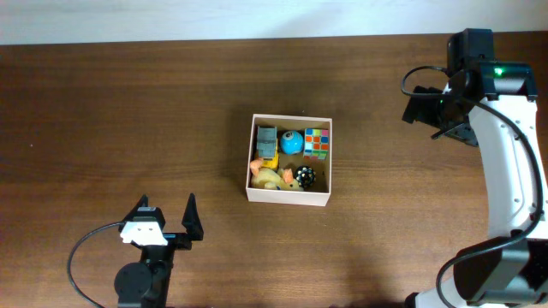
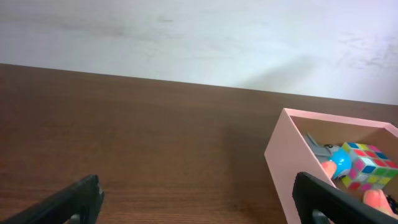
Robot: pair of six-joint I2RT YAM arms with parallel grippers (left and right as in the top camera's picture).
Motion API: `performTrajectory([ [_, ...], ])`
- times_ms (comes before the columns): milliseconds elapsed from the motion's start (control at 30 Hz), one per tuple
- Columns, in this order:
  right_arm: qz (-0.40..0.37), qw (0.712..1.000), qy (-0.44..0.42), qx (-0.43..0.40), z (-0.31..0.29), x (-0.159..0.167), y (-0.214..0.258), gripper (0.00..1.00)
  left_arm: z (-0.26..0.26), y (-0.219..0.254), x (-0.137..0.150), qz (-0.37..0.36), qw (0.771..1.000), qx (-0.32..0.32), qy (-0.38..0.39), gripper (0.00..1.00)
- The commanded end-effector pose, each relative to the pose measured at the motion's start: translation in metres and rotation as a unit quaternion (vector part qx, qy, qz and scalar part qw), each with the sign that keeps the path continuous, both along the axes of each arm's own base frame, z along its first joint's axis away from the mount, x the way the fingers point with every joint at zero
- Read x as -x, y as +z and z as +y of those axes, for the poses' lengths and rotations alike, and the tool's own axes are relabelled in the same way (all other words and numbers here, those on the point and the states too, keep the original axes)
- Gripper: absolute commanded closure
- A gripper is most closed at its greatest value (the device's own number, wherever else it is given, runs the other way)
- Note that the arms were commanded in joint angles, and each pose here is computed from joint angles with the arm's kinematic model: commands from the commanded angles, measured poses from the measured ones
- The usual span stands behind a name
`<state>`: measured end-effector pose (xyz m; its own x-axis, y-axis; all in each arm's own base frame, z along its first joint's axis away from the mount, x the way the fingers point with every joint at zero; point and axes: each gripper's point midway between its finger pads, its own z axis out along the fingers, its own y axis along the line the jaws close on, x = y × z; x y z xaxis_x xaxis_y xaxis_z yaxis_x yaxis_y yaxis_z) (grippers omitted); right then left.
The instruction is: Pack container
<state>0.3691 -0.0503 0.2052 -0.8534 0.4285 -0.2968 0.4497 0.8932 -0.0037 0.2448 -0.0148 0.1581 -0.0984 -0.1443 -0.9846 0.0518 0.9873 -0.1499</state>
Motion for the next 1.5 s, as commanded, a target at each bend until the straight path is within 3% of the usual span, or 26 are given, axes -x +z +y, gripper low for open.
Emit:
performTrajectory([
  [0,-0.008,1.0,-0.003,0.001,0.0,-0.002,0.005,0.01,-0.003,-0.001,0.0,-0.003,1.0,-0.009,-0.008,0.01],
  [700,-0.021,1.0,-0.002,0.002,0.001,0.0,0.014,0.01,-0.003,-0.001,0.0,-0.003,1.0,-0.009,-0.008,0.01],
  [967,-0.129,0.992,-0.002,0.01,0.004,0.032,0.087,0.01,-0.003,-0.001,0.0,-0.003,1.0,-0.009,-0.008,0.01],
  [1200,-0.25,0.968,-0.003,0.022,0.007,0.089,0.161,0.01,-0.003,-0.001,0.0,-0.003,1.0,-0.009,-0.008,0.01],
  [1333,-0.296,0.954,-0.011,0.037,0.005,0.12,0.171,0.01,-0.003,-0.001,0.0,-0.003,1.0,-0.009,-0.008,0.01],
  [1467,-0.374,0.926,-0.012,0.042,0.006,0.13,0.161,0.01,-0.003,-0.001,0.0,-0.003,1.0,-0.009,-0.008,0.01],
])
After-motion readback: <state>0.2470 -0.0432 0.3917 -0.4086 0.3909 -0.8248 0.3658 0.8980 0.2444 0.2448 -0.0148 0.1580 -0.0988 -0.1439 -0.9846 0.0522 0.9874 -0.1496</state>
